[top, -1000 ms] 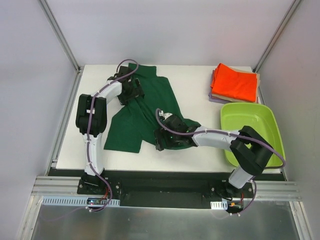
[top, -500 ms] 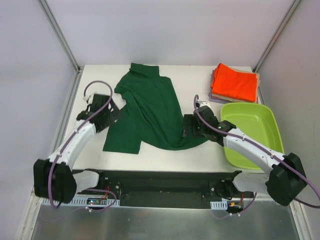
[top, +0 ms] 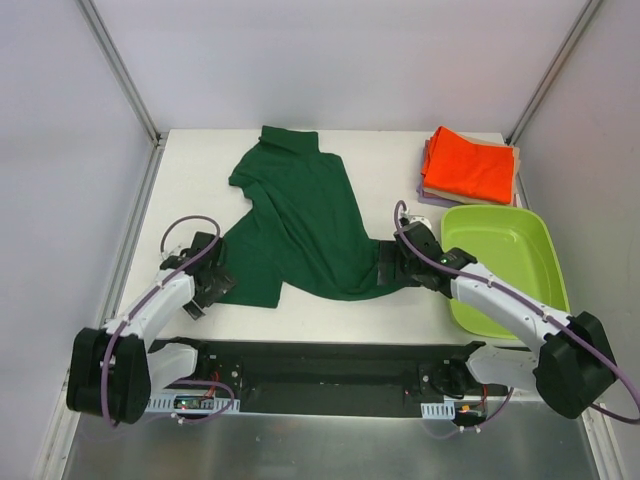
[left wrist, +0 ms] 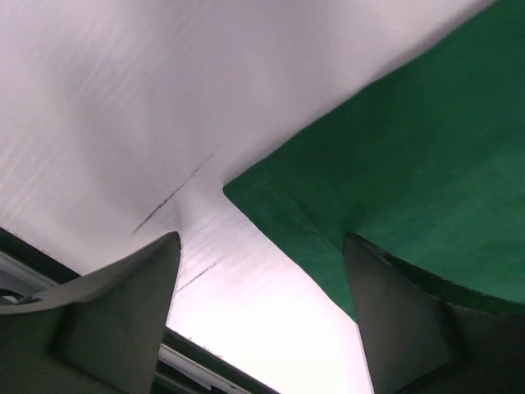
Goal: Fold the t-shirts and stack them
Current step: Flatten out the tshirt
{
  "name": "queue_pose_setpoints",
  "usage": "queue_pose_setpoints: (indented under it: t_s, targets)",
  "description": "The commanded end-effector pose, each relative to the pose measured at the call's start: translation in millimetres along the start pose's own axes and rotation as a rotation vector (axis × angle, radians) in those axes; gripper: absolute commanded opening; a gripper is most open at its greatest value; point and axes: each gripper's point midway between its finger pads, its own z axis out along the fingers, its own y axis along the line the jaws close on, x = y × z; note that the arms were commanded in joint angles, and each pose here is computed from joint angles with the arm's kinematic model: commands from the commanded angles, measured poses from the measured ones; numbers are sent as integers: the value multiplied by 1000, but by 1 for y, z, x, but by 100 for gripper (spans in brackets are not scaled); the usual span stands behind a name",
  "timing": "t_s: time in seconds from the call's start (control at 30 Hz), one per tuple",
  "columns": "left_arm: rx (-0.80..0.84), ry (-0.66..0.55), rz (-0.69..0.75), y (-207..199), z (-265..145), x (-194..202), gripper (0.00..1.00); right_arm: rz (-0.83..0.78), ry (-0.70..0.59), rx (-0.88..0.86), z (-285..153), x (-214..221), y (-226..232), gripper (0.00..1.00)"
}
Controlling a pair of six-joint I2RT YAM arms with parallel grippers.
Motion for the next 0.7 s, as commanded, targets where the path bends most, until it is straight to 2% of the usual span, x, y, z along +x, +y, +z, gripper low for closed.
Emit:
queue_pose_setpoints:
  t_s: [0.0,0.27,0.3,0.33,0.37,0.4,0.53,0.67]
  targets:
    - [-57,47,-6,-6,7,0,69,-18,21,-7,5,3,-1,96]
    - [-50,143,51,-27,23,7,41,-13,21,19,7,6,-11,96]
    - [-56,144,57,-27,24,7,35,-12,24,21,7,6,-12,96]
    - [-58,139,60,-28,25,5,24,-12,23,24,7,6,-13,96]
    - [-59,137,63,-28,25,5,7,-11,25,27,8,7,-14,96]
    - [-58,133,64,-30,26,3,0,-11,23,29,8,6,-15,96]
    - [-25,95,81,-35,19,-6,0,11,18,44,8,5,-20,96]
    - [-31,-24,35,-25,12,-24,0,89,11,84,4,2,-25,96]
